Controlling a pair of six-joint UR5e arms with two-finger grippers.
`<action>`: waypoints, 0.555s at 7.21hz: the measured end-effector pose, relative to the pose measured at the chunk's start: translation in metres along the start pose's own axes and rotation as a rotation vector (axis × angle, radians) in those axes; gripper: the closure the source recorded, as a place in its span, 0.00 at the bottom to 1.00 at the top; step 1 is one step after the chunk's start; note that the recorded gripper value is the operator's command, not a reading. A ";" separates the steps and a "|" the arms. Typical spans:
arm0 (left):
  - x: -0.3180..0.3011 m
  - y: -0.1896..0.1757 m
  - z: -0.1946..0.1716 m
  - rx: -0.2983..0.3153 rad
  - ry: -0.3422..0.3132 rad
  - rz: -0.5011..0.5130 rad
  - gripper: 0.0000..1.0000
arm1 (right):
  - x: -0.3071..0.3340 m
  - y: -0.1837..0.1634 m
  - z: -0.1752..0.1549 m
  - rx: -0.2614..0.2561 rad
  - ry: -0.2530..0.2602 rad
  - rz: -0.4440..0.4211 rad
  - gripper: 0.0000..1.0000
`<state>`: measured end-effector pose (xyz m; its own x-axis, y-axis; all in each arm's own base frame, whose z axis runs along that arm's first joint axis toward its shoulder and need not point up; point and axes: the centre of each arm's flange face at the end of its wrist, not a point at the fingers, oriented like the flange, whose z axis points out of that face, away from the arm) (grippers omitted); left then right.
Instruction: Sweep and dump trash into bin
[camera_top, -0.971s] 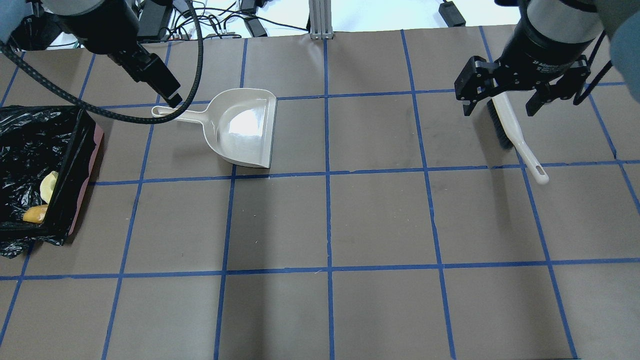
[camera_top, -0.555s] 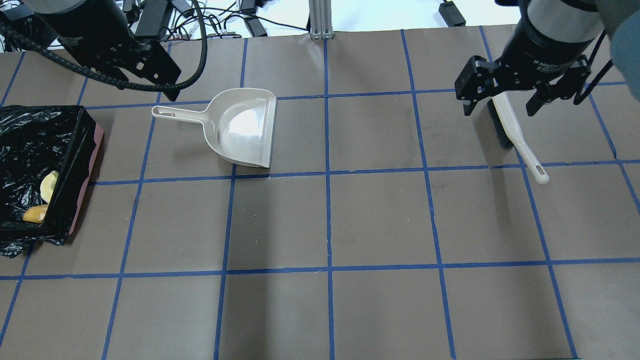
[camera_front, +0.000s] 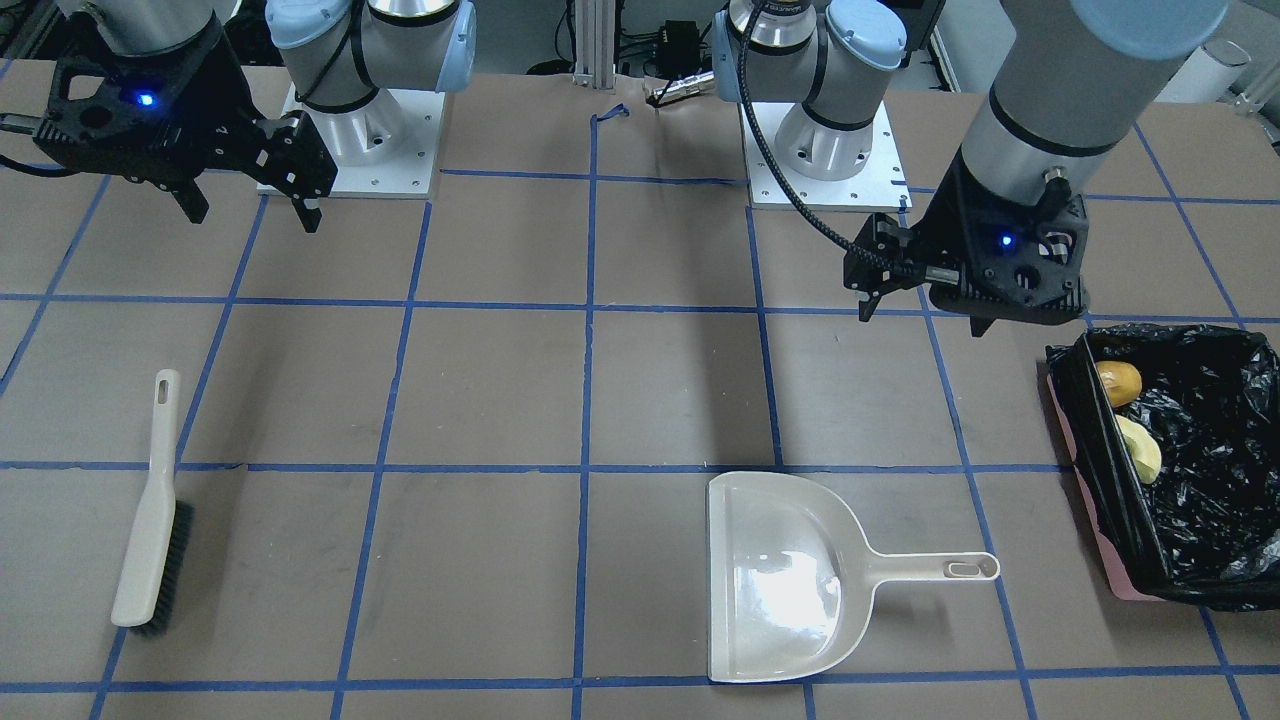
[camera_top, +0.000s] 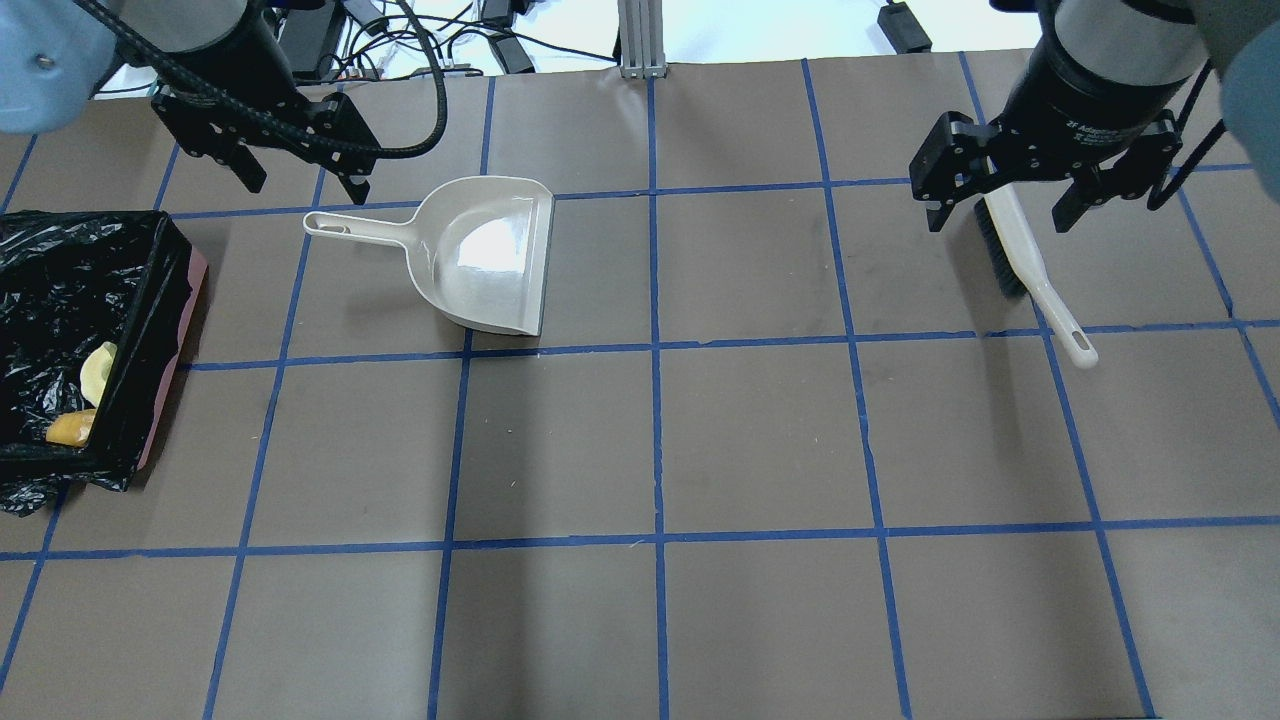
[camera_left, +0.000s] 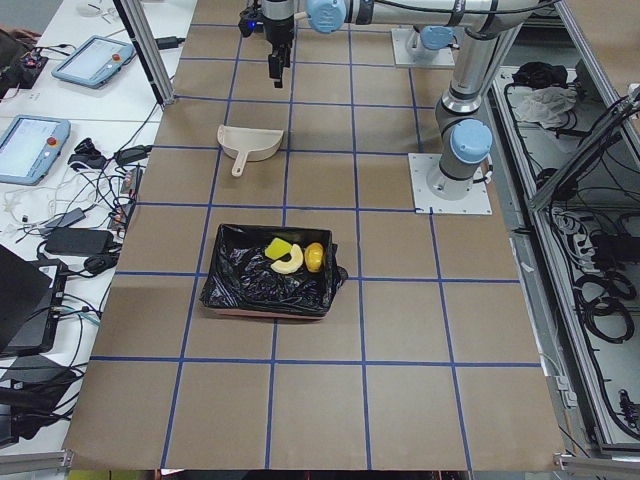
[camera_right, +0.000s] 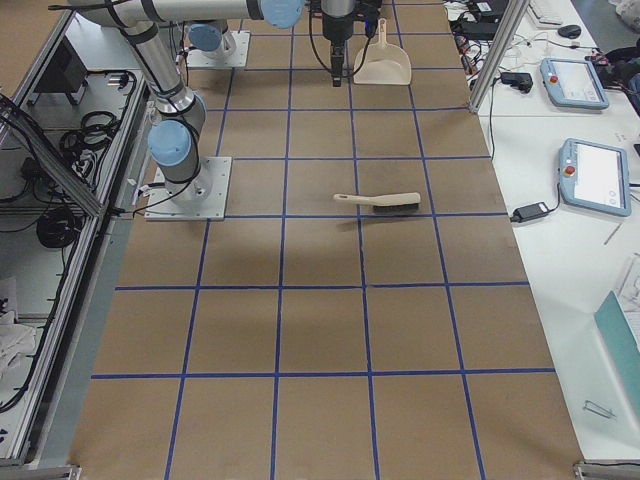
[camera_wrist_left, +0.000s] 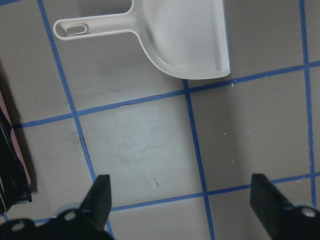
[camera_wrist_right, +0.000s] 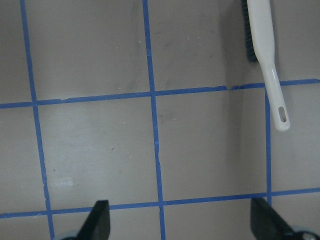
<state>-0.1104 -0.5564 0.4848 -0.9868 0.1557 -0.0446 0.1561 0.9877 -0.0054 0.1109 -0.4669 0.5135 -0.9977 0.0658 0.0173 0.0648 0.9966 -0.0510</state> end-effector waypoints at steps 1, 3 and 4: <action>0.012 -0.009 0.011 0.003 0.006 0.007 0.05 | 0.000 0.000 0.000 0.000 0.000 0.000 0.00; 0.030 -0.014 0.015 0.018 0.036 0.020 0.01 | 0.000 0.000 0.000 0.000 0.000 0.001 0.00; 0.032 -0.010 0.008 0.024 0.038 0.021 0.01 | 0.000 0.000 0.000 -0.001 0.000 0.002 0.00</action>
<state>-0.1435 -0.5611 0.4758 -0.9841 0.1775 -0.0073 0.1777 0.9837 -0.0290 0.1107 -0.4670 0.5134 -0.9976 0.0673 0.0173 0.0664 0.9965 -0.0505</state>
